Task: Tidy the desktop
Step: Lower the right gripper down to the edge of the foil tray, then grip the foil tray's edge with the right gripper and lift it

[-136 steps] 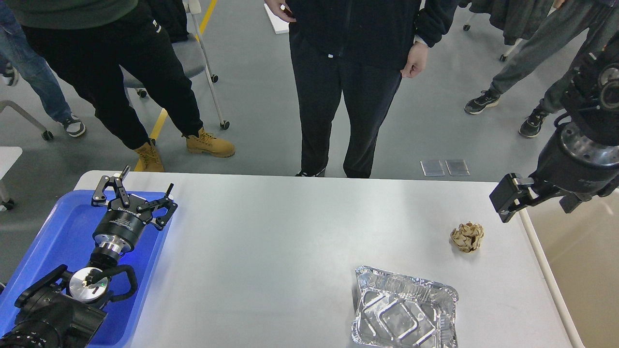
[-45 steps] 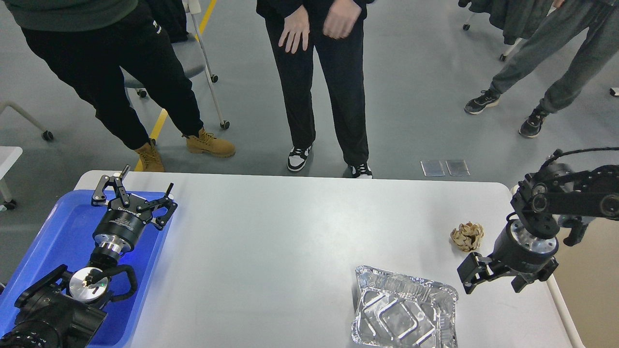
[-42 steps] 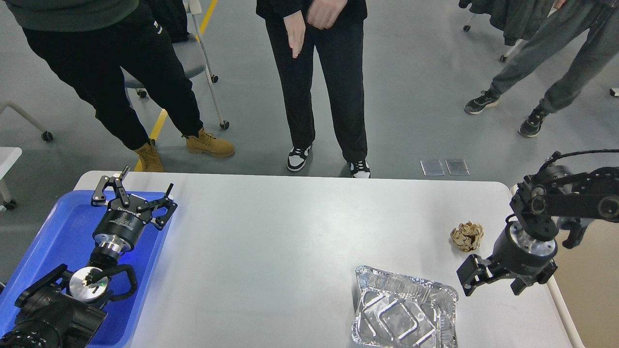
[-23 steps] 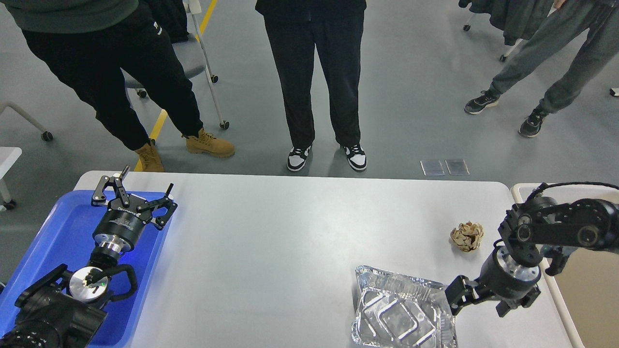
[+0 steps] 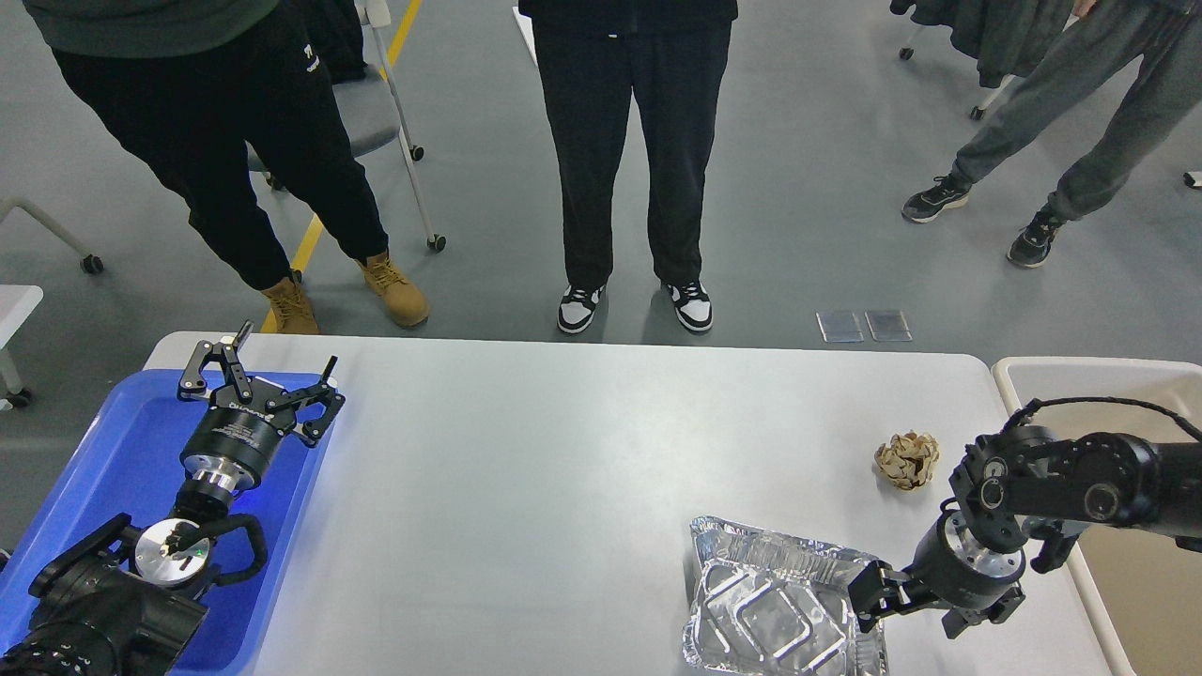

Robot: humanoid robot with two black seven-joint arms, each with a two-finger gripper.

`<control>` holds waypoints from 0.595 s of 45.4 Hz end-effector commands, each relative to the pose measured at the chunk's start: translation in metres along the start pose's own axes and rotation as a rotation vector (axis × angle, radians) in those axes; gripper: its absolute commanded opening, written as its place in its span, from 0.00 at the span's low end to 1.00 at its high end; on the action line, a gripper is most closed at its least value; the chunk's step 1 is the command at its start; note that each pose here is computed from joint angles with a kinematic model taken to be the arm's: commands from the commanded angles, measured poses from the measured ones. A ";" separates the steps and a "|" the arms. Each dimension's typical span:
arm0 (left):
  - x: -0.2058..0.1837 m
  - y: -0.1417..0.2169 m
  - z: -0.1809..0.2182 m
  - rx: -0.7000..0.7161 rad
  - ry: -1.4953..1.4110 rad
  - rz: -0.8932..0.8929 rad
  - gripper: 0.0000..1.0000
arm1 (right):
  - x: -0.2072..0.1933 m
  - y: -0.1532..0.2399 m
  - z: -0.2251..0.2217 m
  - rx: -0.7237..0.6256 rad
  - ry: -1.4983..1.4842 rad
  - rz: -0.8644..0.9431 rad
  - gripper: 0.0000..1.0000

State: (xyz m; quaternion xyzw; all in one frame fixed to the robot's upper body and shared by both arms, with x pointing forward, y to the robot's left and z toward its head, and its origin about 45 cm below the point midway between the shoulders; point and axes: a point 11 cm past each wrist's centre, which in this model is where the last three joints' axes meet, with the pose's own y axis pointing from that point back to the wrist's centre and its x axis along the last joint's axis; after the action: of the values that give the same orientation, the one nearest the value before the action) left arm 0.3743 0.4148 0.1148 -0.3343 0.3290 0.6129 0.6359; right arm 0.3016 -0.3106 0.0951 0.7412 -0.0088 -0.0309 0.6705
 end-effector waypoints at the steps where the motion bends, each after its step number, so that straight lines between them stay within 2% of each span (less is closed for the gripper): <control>1: 0.000 0.000 0.000 0.000 0.000 -0.001 1.00 | -0.001 -0.009 -0.001 0.014 0.003 0.011 0.96; 5: 0.000 0.000 0.000 0.001 0.000 0.001 1.00 | -0.002 -0.011 -0.004 0.024 0.006 0.010 0.96; 16: 0.000 0.000 0.000 0.000 0.000 -0.001 1.00 | -0.004 -0.018 -0.008 0.039 0.006 0.014 0.84; 24: 0.000 0.000 0.000 -0.001 0.000 0.000 1.00 | -0.006 -0.021 -0.009 0.053 0.003 0.011 0.55; 27: 0.000 0.000 0.000 -0.001 0.000 0.001 1.00 | -0.006 -0.021 -0.011 0.066 0.005 0.011 0.34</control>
State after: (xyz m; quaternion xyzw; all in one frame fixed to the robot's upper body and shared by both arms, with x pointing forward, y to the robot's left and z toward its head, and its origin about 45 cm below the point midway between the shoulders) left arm 0.3743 0.4149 0.1148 -0.3343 0.3293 0.6128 0.6359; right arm 0.2970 -0.3015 0.0790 0.7540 -0.0119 -0.0255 0.6562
